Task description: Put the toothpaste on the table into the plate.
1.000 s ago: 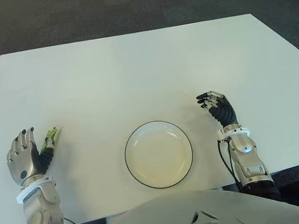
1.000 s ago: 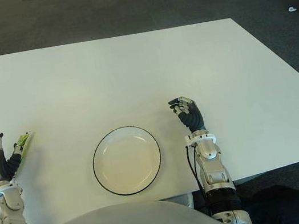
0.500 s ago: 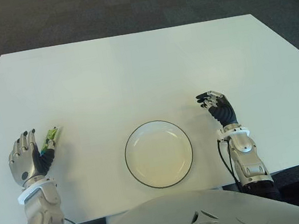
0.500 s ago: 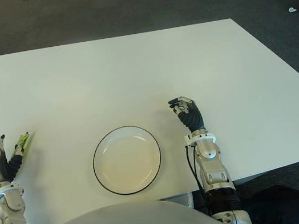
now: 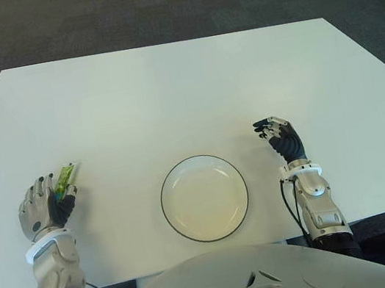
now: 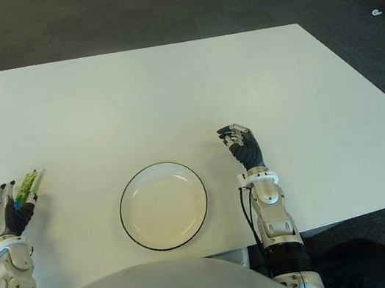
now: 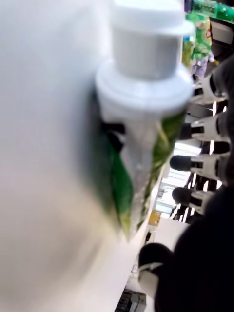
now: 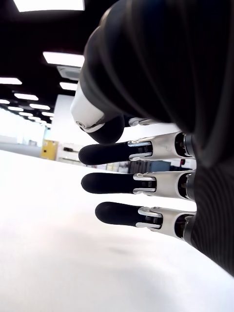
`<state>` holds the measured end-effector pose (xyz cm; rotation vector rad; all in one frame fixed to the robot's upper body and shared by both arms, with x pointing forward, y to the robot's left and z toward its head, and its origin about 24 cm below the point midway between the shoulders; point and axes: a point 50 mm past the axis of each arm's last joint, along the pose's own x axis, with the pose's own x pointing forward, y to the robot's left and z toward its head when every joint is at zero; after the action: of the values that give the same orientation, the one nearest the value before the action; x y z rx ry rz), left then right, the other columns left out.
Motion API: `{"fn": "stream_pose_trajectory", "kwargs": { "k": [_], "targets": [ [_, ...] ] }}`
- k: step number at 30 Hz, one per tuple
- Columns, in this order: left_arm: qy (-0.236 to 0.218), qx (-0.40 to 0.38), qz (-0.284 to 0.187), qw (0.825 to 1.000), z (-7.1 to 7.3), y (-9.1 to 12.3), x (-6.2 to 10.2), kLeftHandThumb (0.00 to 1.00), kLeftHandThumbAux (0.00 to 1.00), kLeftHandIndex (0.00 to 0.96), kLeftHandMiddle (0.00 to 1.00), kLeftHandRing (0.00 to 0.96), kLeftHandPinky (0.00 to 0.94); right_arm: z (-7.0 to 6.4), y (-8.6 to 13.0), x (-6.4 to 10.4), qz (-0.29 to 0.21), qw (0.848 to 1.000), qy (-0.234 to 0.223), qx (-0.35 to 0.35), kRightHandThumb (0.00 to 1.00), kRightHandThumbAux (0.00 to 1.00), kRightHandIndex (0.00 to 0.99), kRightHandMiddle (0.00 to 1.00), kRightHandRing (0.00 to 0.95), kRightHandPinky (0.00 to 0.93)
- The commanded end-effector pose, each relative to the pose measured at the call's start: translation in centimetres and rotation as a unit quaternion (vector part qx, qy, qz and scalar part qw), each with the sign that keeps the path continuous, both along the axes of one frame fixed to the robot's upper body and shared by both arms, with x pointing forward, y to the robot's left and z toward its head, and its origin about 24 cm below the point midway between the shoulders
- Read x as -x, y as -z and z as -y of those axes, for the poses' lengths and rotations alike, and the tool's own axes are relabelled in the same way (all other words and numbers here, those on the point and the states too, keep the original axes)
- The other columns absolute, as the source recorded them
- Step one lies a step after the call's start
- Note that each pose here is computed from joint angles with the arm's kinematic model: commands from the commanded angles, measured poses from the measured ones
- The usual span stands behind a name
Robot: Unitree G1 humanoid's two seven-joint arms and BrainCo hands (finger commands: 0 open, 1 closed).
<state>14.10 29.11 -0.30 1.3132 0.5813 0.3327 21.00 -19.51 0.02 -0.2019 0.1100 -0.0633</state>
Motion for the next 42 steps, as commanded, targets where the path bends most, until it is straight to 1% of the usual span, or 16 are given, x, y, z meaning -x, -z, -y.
{"fn": "stream_pose_trajectory", "kwargs": {
  "k": [1, 5, 10, 13, 21, 33, 36, 39, 42],
  "targets": [
    [0.026, 0.004, -0.044, 0.999, 0.2, -0.3, -0.1, 0.544, 0.155, 0.0, 0.0, 0.0, 0.0, -0.1, 0.3, 0.1, -0.013, 1.0, 0.003, -0.002, 0.689, 0.73, 0.421, 0.395, 0.36, 0.361],
    [0.046, 0.011, -0.097, 0.994, 0.2, -0.4, 0.1, 0.52, 0.152, 0.0, 0.0, 0.0, 0.0, -0.1, 0.3, 0.1, -0.013, 1.0, 0.003, -0.002, 0.689, 0.73, 0.42, 0.399, 0.364, 0.368],
    [0.059, 0.02, -0.14, 0.988, 0.1, -0.5, 0.2, 0.494, 0.139, 0.0, 0.0, 0.0, 0.0, -0.1, 0.3, 0.1, -0.012, 1.0, 0.004, -0.003, 0.688, 0.73, 0.419, 0.403, 0.371, 0.379],
    [0.073, 0.023, -0.179, 0.981, 0.1, -0.5, 0.2, 0.486, 0.137, 0.0, 0.0, 0.0, 0.0, -0.1, 0.2, 0.1, -0.012, 1.0, 0.004, -0.003, 0.687, 0.731, 0.418, 0.404, 0.373, 0.377],
    [0.094, 0.023, -0.24, 0.966, 0.2, -0.7, 0.4, 0.472, 0.153, 0.0, 0.0, 0.0, 0.0, 0.0, 0.2, 0.2, -0.01, 1.0, 0.002, -0.004, 0.688, 0.73, 0.42, 0.395, 0.362, 0.361],
    [0.115, 0.031, -0.301, 0.946, 0.5, -1.2, 0.1, 0.475, 0.185, 0.0, 0.0, 0.0, 0.013, 0.1, 0.2, 0.3, -0.009, 1.0, 0.002, -0.002, 0.688, 0.731, 0.419, 0.397, 0.37, 0.376],
    [0.115, 0.031, -0.306, 0.945, 0.5, -1.3, 0.0, 0.47, 0.204, 0.0, 0.0, 0.0, 0.038, 0.2, 0.2, 0.3, -0.01, 1.0, 0.002, -0.002, 0.686, 0.731, 0.418, 0.395, 0.37, 0.376],
    [0.113, 0.031, -0.308, 0.944, 0.5, -1.4, 0.0, 0.469, 0.22, 0.0, 0.0, 0.0, 0.044, 0.2, 0.2, 0.3, -0.01, 1.0, 0.003, -0.001, 0.686, 0.731, 0.418, 0.391, 0.366, 0.367],
    [0.11, 0.032, -0.309, 0.944, 0.5, -1.4, 0.0, 0.47, 0.232, 0.0, 0.0, 0.0, 0.056, 0.3, 0.2, 0.3, -0.01, 1.0, 0.004, -0.002, 0.686, 0.731, 0.417, 0.389, 0.367, 0.378]
  ]
}}
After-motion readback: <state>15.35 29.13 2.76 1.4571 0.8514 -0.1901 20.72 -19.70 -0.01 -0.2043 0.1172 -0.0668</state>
